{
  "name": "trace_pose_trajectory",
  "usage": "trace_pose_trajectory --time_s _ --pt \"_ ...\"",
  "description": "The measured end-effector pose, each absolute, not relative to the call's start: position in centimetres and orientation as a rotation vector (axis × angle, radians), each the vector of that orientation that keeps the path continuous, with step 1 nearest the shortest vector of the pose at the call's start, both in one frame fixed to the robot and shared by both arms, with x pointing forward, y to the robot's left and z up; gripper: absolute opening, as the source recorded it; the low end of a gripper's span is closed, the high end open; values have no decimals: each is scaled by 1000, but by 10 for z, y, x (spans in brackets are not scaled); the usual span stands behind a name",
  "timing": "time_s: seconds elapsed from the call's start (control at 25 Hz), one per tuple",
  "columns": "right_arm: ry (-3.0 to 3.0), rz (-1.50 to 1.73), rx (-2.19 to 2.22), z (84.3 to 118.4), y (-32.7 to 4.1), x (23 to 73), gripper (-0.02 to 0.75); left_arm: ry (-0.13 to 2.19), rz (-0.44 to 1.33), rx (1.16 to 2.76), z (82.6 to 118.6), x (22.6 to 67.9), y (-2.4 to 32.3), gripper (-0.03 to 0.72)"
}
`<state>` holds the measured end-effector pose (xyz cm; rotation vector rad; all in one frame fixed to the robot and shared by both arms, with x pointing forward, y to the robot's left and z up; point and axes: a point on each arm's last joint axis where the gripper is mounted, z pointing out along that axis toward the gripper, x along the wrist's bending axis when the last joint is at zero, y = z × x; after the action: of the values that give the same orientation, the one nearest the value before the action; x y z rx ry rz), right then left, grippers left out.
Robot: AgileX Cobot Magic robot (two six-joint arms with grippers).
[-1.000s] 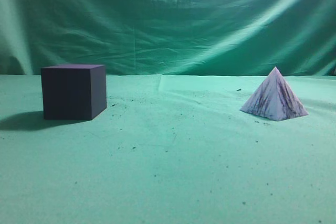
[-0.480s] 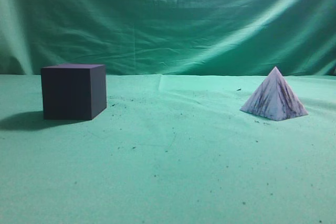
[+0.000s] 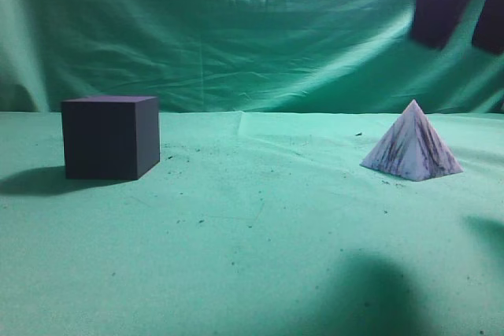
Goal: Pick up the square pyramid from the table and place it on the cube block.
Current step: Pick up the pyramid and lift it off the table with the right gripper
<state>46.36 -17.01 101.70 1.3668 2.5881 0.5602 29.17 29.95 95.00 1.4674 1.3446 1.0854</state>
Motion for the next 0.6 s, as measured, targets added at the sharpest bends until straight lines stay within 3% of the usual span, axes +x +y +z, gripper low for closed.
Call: trace_pose_trajectory --time_s 0.04,0.12,0.6 --pt "2598 540 1377 1011 -167 469 570 1345 1085 1467 950 292 300 0" --pt "2605 512 1412 1003 -162 478 646 1345 1085 1467 950 292 300 0" --pt "2572 288 1549 954 -143 530 643 1345 1085 1467 950 292 300 0"
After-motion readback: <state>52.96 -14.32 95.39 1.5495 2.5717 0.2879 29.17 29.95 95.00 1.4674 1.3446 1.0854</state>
